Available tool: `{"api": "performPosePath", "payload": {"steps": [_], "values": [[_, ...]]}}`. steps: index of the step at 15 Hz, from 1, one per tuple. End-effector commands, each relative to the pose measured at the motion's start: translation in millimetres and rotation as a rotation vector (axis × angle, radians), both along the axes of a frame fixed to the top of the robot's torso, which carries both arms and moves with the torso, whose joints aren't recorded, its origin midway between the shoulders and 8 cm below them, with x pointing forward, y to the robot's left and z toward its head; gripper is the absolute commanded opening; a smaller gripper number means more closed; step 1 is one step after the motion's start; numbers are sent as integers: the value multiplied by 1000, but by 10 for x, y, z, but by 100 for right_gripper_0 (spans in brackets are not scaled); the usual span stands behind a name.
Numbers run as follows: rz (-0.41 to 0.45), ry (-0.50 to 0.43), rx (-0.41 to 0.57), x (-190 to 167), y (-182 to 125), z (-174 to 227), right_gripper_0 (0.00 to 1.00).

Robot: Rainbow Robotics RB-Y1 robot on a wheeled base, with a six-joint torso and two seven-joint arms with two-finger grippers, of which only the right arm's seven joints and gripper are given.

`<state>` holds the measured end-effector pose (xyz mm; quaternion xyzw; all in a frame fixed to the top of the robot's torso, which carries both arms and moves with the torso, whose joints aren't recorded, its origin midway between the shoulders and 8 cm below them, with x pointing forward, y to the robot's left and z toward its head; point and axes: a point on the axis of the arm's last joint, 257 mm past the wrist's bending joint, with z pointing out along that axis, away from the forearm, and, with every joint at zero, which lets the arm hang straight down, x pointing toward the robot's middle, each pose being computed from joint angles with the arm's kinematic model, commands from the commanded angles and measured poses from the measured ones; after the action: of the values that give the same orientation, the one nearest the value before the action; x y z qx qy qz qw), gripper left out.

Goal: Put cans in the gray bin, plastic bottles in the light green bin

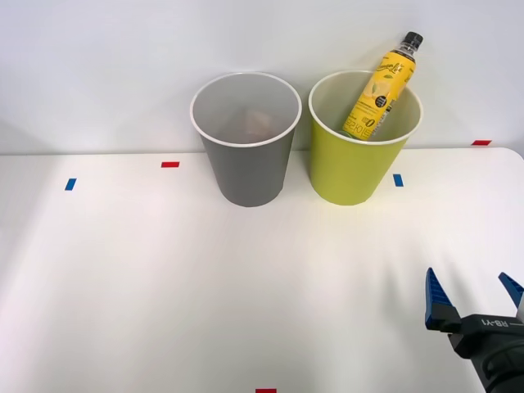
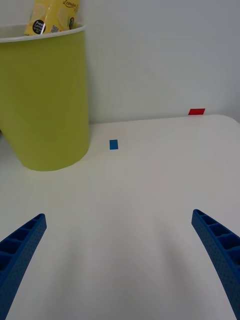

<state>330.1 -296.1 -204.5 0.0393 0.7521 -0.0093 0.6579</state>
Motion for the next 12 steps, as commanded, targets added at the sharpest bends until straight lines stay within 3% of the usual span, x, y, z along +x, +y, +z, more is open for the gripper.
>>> {"api": "performPosePath", "payload": {"steps": [1, 5, 7, 12], "values": [[17, 5, -35, 8, 51, -9, 100], [10, -6, -123, 79, 165, 24, 100], [10, -11, -75, 86, 255, 18, 100], [49, -100, -61, -11, 454, -166, 100]]}}
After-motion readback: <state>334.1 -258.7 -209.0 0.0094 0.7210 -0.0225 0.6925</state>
